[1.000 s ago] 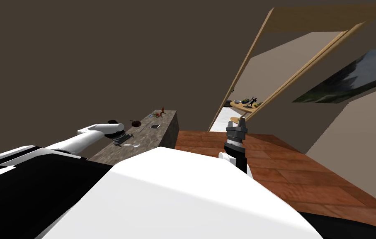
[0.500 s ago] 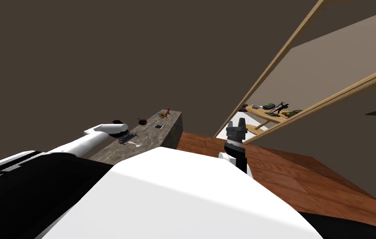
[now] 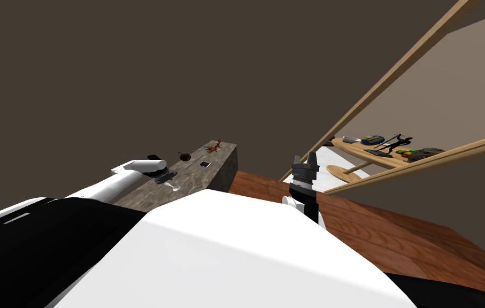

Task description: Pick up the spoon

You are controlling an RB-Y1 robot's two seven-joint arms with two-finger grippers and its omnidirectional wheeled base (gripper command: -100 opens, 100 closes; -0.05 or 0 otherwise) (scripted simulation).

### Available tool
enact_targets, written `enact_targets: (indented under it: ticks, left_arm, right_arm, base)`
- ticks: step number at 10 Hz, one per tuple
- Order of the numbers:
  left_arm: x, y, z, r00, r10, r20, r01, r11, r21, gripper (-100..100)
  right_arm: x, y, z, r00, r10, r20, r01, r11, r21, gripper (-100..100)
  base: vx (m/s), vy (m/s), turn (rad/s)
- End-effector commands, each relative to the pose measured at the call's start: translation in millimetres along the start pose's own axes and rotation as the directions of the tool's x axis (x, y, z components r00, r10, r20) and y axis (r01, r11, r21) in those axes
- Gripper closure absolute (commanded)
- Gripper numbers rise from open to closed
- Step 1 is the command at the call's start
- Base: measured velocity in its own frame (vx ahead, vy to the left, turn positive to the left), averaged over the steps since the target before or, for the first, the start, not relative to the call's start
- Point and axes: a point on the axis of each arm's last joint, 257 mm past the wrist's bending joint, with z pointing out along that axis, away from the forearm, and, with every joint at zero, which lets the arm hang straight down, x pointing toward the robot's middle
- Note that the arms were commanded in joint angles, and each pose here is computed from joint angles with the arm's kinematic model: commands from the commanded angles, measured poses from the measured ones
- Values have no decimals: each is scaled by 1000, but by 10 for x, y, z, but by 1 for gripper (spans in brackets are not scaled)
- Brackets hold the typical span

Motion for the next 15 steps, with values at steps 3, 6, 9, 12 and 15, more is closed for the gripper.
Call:
enact_targets:
  ticks: [3, 6, 9, 12, 15]
  left_arm:
    - [0, 0, 0, 1000, 0, 0, 0, 1000, 0, 100]
    - [31, -22, -56, 999, 34, -16, -34, 999, -15, -100]
    - [87, 17, -113, 997, 58, -47, -60, 998, -37, -100]
    - [124, 287, -108, 996, 1, -84, -8, 996, -84, -100]
    - [196, 565, -30, 988, -98, -116, 83, 988, -128, -100]
  right_arm:
    - [0, 0, 0, 1000, 0, 0, 0, 1000, 0, 0]
    - [0, 0, 0, 1000, 0, 0, 0, 1000, 0, 0]
    - [0, 0, 0, 1000, 0, 0, 0, 1000, 0, 0]
    - [0, 0, 0, 1000, 0, 0, 0, 1000, 0, 0]
    - [0, 0, 0, 1000, 0, 0, 0, 1000, 0, 0]
  base:
    - [0, 0, 0]
    - [-5, 32, -56]
    - [-1, 56, -64]
    - [16, 3, -26]
    - [48, -4, 73]
